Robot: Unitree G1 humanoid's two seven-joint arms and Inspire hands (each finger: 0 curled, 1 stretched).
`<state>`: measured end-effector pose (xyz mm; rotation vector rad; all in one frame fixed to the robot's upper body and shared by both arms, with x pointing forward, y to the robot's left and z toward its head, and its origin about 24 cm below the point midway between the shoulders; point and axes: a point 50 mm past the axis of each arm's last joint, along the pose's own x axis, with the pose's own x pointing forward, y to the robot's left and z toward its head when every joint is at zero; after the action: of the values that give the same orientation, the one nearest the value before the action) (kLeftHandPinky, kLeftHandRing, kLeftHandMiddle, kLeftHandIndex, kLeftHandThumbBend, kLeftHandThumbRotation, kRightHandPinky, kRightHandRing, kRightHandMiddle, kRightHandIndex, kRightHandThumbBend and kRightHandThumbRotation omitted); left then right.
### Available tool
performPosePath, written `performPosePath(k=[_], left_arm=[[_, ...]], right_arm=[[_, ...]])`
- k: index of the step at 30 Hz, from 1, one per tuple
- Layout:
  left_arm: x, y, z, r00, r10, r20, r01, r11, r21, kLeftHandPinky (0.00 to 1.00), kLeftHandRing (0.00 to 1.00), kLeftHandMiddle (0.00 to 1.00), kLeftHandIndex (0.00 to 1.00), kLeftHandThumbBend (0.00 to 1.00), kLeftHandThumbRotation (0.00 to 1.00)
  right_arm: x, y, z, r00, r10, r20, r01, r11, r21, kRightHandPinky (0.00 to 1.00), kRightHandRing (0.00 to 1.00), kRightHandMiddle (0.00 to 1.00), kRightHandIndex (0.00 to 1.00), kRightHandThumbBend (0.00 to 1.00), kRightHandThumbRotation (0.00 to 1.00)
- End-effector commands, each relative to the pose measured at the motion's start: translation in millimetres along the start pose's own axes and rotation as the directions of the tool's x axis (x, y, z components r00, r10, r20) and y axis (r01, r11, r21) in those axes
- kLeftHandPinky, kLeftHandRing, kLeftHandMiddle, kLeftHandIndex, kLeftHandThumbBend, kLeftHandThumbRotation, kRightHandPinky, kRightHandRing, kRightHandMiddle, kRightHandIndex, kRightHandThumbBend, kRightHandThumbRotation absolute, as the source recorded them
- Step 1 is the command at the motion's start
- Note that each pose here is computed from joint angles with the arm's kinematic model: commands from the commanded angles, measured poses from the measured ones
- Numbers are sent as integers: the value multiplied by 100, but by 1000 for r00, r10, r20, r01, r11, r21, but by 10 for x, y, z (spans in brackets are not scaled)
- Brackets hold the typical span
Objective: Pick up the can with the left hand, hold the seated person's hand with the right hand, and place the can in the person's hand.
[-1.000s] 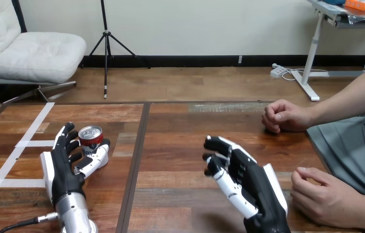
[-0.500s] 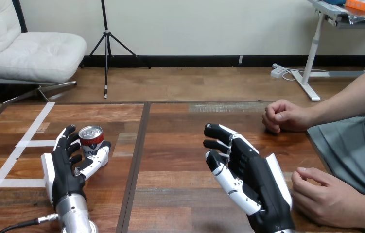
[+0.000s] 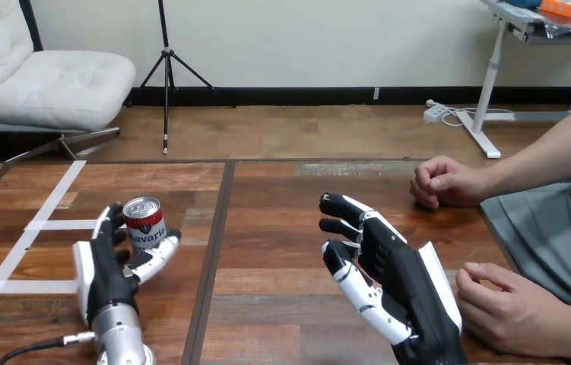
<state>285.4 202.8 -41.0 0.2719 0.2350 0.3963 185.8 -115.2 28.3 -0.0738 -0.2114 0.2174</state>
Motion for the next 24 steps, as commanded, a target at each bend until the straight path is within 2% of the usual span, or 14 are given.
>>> performPosePath(k=[1,10,24], left_arm=[[195,-27,334,996,-21,91,16,998,57,84,90,94,93,70,17],[200,-45,361,995,-20,97,14,998,60,85,91,97,96,74,19],[191,-60,394,992,-3,124,-3,999,42,76,80,98,98,73,11]], right_arm=[[50,23,161,997,-17,79,16,1000,19,71,81,84,81,43,56],[36,24,175,997,-16,77,14,999,31,71,81,84,80,43,56],[20,23,183,997,-11,76,8,999,39,70,81,84,80,43,55]])
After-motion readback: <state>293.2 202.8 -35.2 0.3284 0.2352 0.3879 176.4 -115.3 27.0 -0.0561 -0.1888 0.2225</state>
